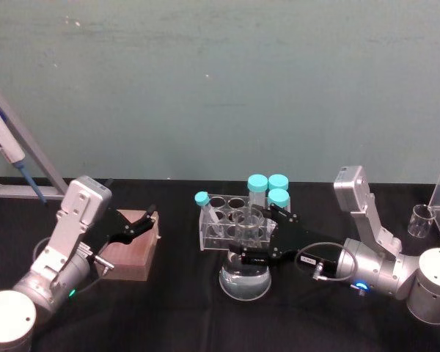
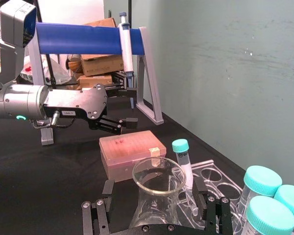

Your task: Place the experimental apparatus aside using one hand.

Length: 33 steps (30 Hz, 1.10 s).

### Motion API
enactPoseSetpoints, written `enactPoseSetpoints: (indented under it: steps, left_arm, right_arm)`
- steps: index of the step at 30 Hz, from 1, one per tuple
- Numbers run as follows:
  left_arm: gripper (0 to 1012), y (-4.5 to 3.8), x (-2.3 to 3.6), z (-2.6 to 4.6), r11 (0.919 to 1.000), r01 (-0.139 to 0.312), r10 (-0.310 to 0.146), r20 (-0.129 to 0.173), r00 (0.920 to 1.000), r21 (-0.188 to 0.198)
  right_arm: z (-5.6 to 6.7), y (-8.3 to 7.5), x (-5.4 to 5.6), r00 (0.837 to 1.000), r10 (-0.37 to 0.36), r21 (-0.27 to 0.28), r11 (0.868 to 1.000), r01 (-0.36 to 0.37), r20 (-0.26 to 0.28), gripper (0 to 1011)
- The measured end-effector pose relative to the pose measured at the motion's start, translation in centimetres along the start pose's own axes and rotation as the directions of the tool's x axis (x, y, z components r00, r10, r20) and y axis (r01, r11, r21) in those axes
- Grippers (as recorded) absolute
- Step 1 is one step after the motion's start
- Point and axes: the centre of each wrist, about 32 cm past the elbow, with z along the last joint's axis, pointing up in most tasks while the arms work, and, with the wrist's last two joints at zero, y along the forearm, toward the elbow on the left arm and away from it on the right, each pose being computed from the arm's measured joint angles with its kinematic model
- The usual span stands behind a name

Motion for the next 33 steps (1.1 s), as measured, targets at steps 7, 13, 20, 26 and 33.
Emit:
enactPoseSetpoints:
  steps: [7,13,20,26,33]
  left_arm:
    - [1000,0.0,0.0,0.0,1.0,0.0,0.0,0.0,1.0,0.0]
    - [1000,0.0,0.0,0.0,1.0,0.0,0.0,0.0,1.0,0.0]
    - [1000,0.0,0.0,0.0,1.0,0.0,0.0,0.0,1.0,0.0]
    - [1000,0.0,0.0,0.0,1.0,0.0,0.0,0.0,1.0,0.0]
    - [1000,0.0,0.0,0.0,1.0,0.0,0.0,0.0,1.0,0.0]
  right_arm:
    - [-0.1,0.6,0.0,1.0,0.001,-0.005,1.0,-0.001,-0.002,1000]
    - [-0.2,0.9,0.1,1.0,-0.006,-0.011,1.0,0.006,-0.004,1000]
    - [-0.2,1.0,0.1,1.0,-0.013,-0.014,1.0,0.013,-0.005,1000]
    - [-0.1,1.1,0.2,1.0,-0.013,-0.017,1.0,0.013,-0.002,1000]
    - [-0.1,1.1,0.1,1.0,-0.013,-0.017,1.0,0.013,-0.003,1000]
